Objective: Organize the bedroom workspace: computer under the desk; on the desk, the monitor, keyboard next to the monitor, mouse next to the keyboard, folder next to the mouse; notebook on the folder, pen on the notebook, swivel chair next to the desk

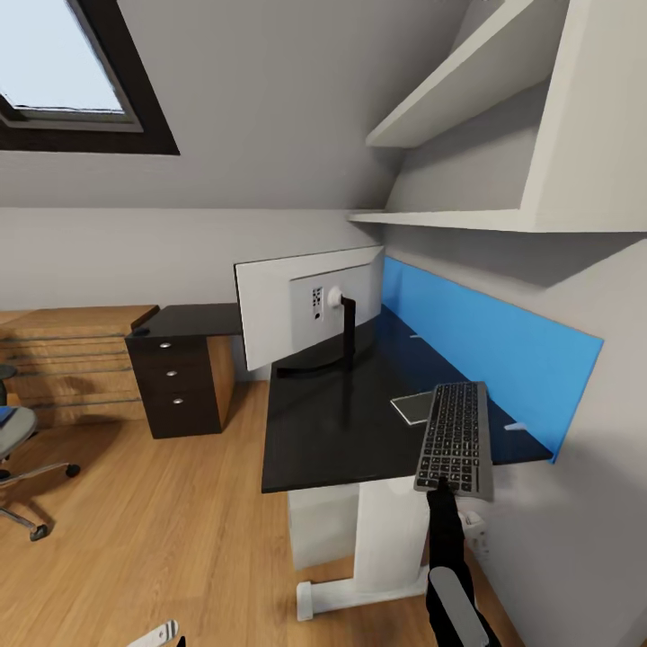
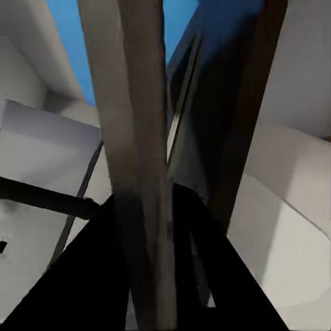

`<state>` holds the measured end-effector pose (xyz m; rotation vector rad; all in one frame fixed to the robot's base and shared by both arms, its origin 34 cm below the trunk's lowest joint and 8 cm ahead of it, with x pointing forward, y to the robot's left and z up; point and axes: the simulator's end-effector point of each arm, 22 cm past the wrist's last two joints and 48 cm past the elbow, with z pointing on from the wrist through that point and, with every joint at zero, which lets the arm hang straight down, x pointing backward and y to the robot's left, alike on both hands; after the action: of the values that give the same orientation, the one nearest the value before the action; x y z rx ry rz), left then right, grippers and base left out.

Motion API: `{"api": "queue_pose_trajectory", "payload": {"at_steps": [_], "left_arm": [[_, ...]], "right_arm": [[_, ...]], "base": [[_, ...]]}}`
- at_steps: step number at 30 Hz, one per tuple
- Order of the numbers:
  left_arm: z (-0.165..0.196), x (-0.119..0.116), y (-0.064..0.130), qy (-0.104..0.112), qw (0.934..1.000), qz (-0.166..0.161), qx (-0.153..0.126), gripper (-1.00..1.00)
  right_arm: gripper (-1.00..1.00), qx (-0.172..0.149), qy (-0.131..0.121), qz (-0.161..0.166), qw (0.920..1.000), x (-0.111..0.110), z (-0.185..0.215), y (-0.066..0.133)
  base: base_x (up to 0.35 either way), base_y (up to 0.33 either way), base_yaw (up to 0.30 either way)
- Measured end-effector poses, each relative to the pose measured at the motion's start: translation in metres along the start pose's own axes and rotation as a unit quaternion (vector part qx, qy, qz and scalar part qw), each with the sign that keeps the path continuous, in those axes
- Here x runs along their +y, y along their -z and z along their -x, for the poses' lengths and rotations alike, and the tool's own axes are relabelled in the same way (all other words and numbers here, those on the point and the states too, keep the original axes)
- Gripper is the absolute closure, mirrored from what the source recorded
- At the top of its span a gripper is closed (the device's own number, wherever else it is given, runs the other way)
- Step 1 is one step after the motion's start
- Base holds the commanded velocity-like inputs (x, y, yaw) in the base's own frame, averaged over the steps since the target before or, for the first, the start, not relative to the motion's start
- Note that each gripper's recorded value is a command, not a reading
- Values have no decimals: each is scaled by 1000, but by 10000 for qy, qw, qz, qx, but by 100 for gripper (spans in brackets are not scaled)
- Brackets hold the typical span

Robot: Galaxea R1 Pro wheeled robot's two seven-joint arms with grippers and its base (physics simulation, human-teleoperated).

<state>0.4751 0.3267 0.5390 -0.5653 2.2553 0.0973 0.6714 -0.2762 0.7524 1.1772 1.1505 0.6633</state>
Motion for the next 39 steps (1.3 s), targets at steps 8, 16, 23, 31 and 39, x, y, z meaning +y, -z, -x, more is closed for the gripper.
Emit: {"api": "queue_pose_trajectory", "payload": {"at_steps": [8, 16, 23, 31, 39], "left_arm": [[12, -2, 9, 0, 10000, 4, -1, -100], [20, -3, 16, -1, 10000, 4, 0, -100], [21, -3, 16, -8, 10000, -4, -3, -100], [22, -4, 16, -6, 10000, -6, -16, -100], [24, -5, 16, 2, 10000, -23, -44, -100]], "right_arm": [[100, 17, -1, 374, 9993, 44, 6, 5], [100, 512, 70, 722, 9960, 75, -27, 37], [100, 794, 104, 910, 9926, 88, -51, 50], [100, 1345, 188, 1221, 9832, 109, -97, 79], [100, 1560, 204, 1349, 9783, 118, -114, 91]], "base": [[0, 0, 0], [0, 0, 0], [0, 0, 0], [-18, 9, 6], [-234, 164, 74]]}}
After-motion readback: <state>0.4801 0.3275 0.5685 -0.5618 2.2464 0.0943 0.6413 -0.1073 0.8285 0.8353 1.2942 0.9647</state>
